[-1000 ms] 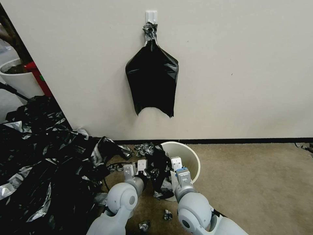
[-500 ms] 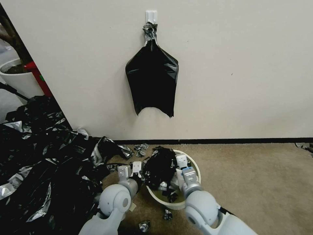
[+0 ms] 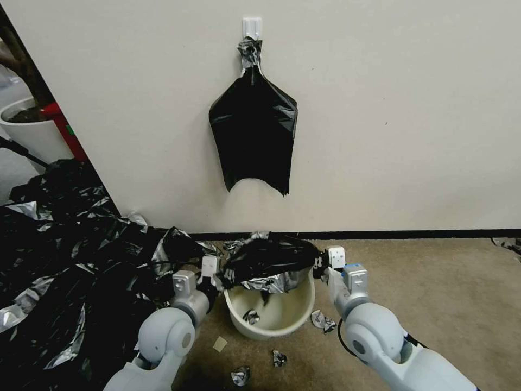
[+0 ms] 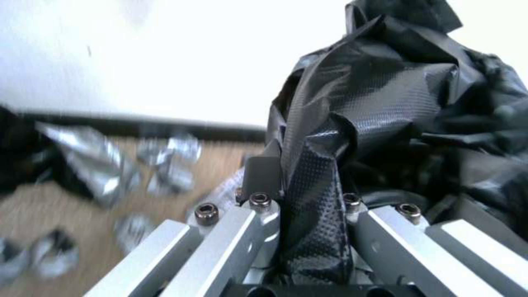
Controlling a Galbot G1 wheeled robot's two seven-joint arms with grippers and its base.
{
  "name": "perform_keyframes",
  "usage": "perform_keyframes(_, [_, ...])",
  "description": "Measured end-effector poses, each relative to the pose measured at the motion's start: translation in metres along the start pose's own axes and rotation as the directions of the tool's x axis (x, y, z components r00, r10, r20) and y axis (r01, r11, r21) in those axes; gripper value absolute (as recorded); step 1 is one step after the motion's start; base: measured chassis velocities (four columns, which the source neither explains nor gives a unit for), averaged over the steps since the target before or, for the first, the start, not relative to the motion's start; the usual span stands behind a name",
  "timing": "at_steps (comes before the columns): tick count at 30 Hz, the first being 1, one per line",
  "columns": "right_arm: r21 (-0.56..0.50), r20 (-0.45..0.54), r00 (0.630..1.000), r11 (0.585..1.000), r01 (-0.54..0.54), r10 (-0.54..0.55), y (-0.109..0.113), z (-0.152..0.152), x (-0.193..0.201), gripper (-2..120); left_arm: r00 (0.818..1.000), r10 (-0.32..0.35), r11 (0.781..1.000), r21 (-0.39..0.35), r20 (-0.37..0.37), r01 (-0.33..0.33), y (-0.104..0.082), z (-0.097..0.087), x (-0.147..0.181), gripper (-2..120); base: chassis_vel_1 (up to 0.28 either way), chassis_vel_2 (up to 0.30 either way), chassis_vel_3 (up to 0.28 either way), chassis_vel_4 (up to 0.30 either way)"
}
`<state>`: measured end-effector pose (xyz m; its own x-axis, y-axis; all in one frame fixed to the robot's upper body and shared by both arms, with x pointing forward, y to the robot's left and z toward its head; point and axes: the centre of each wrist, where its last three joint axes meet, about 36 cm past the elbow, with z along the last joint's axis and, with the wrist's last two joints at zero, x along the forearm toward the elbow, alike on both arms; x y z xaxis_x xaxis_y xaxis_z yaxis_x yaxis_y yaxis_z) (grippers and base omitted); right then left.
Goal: Place a trash bag onto the trash bin.
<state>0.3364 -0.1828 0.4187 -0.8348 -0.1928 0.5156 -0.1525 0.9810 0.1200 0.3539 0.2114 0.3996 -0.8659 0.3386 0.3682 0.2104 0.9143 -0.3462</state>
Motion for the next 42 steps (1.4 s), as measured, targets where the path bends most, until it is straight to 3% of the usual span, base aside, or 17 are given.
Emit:
perform_keyframes(1, [-0.046, -0.034, 0.999, 0.999, 0.029, -0.03, 0.004, -0.002, 0.009, 0, 0.999, 0.001, 0.999, 0.035, 0.042, -0.003, 0.001, -0.003, -0.001, 6, 0.0, 0.0, 0.0, 0.0])
perform_keyframes(7, [-0.117, -0.067, 0.995, 0.991, 0.061, -0.069, 0.01, -0.001, 0.014, 0, 0.995, 0.007, 0.988, 0.155, 0.103, -0.023, 0.003, -0.012, -0.001, 6, 0.0, 0.0, 0.0, 0.0])
perform_keyframes(11, [-0.165, -0.096, 0.991, 0.983, 0.082, -0.098, 0.008, -0.005, 0.015, 0, 0.992, -0.001, 0.982, 0.189, 0.129, -0.024, 0.007, -0.017, 0.0, 6, 0.0, 0.0, 0.0, 0.0])
perform_keyframes(27, [-0.177, -0.13, 0.971, 0.969, 0.175, -0.199, 0.004, -0.024, 0.016, 0, 0.974, -0.038, 0.977, 0.213, 0.222, -0.01, 0.039, -0.029, -0.008, 6, 0.0, 0.0, 0.0, 0.0])
perform_keyframes(32, [-0.087, -0.038, 0.979, 0.976, 0.199, -0.203, 0.017, -0.025, 0.034, 14, 0.975, -0.051, 0.984, 0.176, 0.214, 0.013, 0.036, -0.021, -0.015, 5, 0.0, 0.0, 0.0, 0.0])
perform_keyframes(34, [0.081, 0.058, 0.985, 0.985, 0.156, -0.16, 0.028, -0.015, 0.048, 25, 0.977, -0.072, 0.988, 0.151, 0.199, 0.042, 0.031, -0.016, -0.021, 5, 0.0, 0.0, 0.0, 0.0])
perform_keyframes(36, [0.13, 0.084, 0.985, 0.982, 0.138, -0.149, 0.031, -0.011, 0.051, 29, 0.978, -0.077, 0.988, 0.146, 0.196, 0.048, 0.029, -0.016, -0.023, 5, 0.0, 0.0, 0.0, 0.0])
perform_keyframes(38, [0.285, 0.159, 0.979, 0.955, 0.081, -0.131, 0.035, 0.003, 0.06, 38, 0.979, -0.092, 0.988, 0.137, 0.183, 0.067, 0.026, -0.016, -0.027, 5, 0.0, 0.0, 0.0, 0.0])
perform_keyframes(40, [0.322, 0.177, 0.975, 0.944, 0.072, -0.134, 0.035, 0.008, 0.063, 40, 0.979, -0.096, 0.988, 0.136, 0.178, 0.073, 0.025, -0.016, -0.028, 5, 0.0, 0.0, 0.0, 0.0])
perform_keyframes(42, [0.433, 0.245, 0.95, 0.899, 0.073, -0.195, 0.033, 0.02, 0.069, 51, 0.98, -0.106, 0.987, 0.135, 0.17, 0.083, 0.024, -0.018, -0.029, 5, 0.0, 0.0, 0.0, 0.0])
